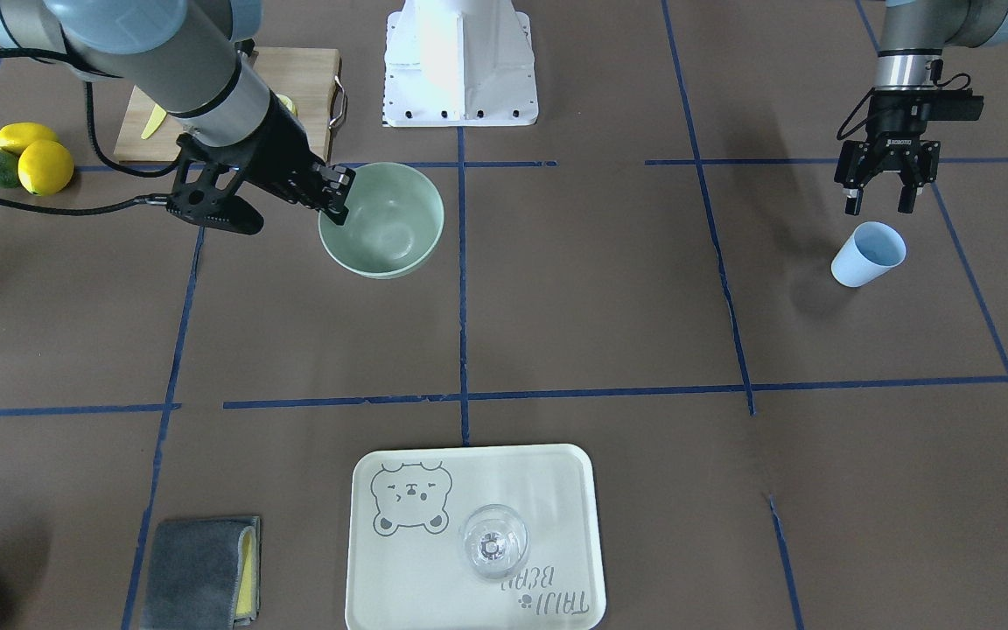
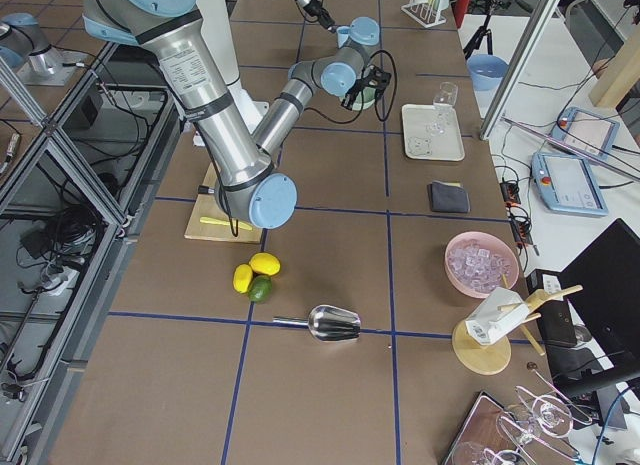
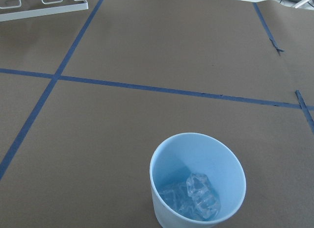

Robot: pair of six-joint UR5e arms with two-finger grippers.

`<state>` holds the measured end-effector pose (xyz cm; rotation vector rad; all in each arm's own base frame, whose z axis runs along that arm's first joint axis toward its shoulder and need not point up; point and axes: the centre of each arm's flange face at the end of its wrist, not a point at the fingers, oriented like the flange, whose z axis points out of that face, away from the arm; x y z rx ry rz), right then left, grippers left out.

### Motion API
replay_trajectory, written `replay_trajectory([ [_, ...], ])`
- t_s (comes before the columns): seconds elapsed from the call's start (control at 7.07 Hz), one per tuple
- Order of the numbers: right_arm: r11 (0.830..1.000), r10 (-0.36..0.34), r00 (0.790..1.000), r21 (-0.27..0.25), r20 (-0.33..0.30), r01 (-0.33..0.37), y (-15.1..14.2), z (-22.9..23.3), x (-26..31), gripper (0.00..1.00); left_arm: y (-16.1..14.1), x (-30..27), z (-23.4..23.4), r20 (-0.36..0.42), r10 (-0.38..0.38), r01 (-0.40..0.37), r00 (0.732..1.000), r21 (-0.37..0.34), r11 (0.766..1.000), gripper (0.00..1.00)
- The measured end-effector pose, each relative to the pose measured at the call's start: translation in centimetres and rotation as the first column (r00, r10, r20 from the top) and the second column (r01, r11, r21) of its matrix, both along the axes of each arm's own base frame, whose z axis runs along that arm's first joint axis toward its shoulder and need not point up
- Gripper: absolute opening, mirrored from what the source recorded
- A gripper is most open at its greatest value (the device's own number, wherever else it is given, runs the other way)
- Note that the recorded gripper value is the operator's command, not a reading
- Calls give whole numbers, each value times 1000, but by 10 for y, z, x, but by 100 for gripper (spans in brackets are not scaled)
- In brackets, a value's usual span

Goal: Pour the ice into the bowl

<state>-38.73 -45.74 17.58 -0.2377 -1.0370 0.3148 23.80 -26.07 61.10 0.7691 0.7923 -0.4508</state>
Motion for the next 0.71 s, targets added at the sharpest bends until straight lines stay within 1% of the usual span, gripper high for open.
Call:
replay_trajectory([
  [0.28, 1000, 8, 1000, 20, -18, -8, 26, -23, -42, 0, -13, 34, 1, 50, -82, 79, 995, 57, 995, 96],
  [0.57, 999, 9, 999, 36, -34, -7, 36, -33, -71, 0, -20, 38, 22, 111, -154, 142, 982, 109, 984, 95],
  [0.71, 999, 11, 999, 37, -41, -9, 36, -40, -87, 0, -23, 43, 29, 125, -173, 157, 977, 124, 980, 95],
])
